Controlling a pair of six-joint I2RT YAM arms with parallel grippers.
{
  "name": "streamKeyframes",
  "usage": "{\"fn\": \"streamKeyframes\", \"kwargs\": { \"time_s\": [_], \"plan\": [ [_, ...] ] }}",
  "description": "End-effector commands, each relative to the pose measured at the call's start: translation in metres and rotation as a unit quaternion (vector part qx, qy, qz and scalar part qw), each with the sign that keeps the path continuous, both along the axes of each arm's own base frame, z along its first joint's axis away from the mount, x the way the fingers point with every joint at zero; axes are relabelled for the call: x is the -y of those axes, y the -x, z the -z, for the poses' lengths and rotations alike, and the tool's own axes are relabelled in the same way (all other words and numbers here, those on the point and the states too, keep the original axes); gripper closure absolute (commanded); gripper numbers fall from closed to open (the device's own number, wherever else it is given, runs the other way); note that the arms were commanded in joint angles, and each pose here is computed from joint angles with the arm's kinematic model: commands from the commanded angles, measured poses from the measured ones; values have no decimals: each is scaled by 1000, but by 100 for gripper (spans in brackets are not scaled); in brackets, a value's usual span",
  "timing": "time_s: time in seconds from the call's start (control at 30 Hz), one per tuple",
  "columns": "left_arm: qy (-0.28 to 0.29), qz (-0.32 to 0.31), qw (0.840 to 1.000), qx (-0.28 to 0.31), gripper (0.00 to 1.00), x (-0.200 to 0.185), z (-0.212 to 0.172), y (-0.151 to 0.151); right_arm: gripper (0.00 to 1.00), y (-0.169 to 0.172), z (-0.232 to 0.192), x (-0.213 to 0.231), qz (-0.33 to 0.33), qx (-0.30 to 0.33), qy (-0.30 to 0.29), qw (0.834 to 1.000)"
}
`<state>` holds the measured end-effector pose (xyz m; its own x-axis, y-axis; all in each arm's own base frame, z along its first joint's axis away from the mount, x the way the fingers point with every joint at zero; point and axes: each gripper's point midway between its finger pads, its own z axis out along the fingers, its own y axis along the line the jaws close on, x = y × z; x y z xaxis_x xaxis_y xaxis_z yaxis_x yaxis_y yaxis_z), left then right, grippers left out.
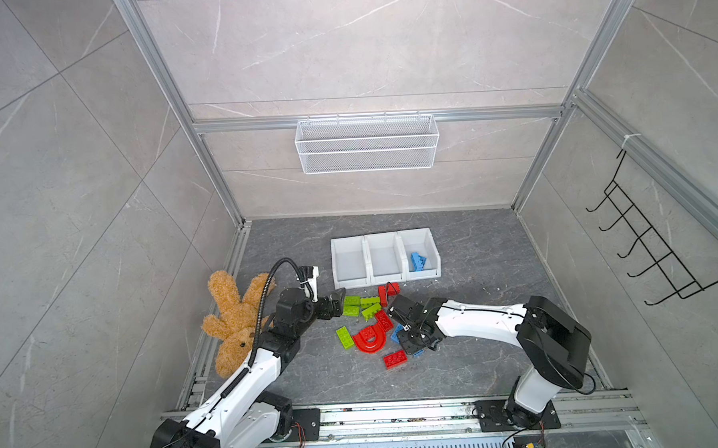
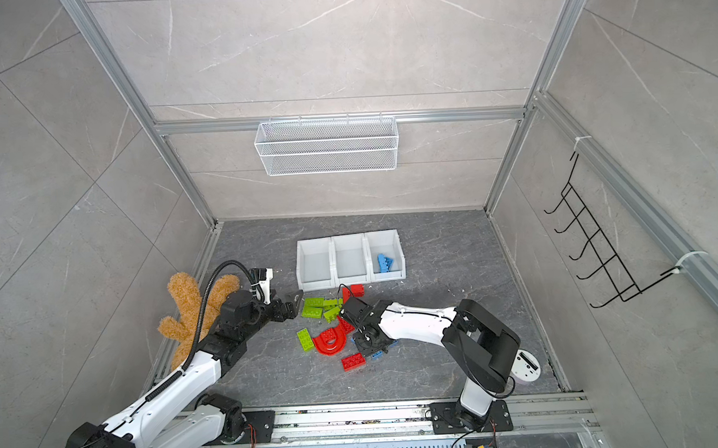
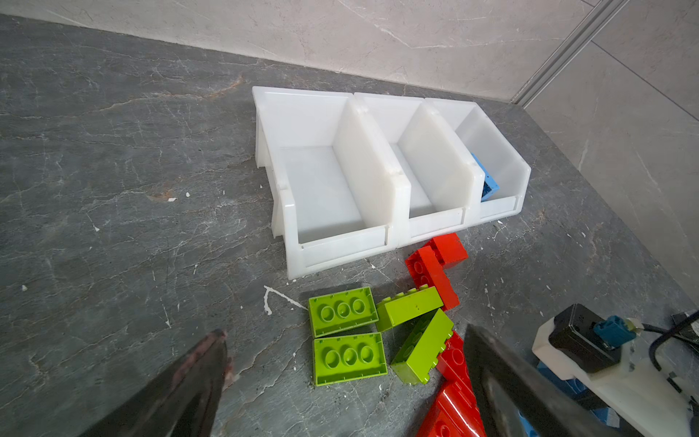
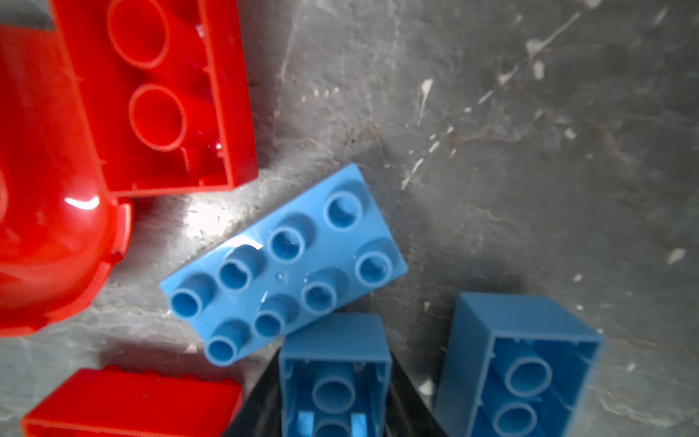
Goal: Sort the legos into containers by color
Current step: 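Lift the light-blue brick and carry it over the farthest bin compartment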
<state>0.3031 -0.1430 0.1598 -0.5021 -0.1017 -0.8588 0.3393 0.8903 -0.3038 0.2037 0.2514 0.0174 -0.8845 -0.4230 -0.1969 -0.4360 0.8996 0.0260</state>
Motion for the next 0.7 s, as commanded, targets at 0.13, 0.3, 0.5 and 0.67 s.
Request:
{"fn": "streamKeyframes", "kwargs": {
  "time_s": [0.13, 0.3, 0.5, 0.67],
  "plan": [
    [4, 4, 1000, 22, 0, 1, -13, -1, 70, -4, -25, 7, 8, 30, -7, 1000],
    [8, 5, 1000, 20, 0, 2, -11, -2, 71, -27, -52, 0, 1, 62, -55, 997],
    [13, 11, 1000, 20, 0, 4, -15, 0, 72, -84, -76, 12, 18, 100, -96, 990],
    [9, 9, 1000, 23, 0, 3, -14, 0, 74, -137, -96, 21, 39, 139, -109, 983]
  ]
}}
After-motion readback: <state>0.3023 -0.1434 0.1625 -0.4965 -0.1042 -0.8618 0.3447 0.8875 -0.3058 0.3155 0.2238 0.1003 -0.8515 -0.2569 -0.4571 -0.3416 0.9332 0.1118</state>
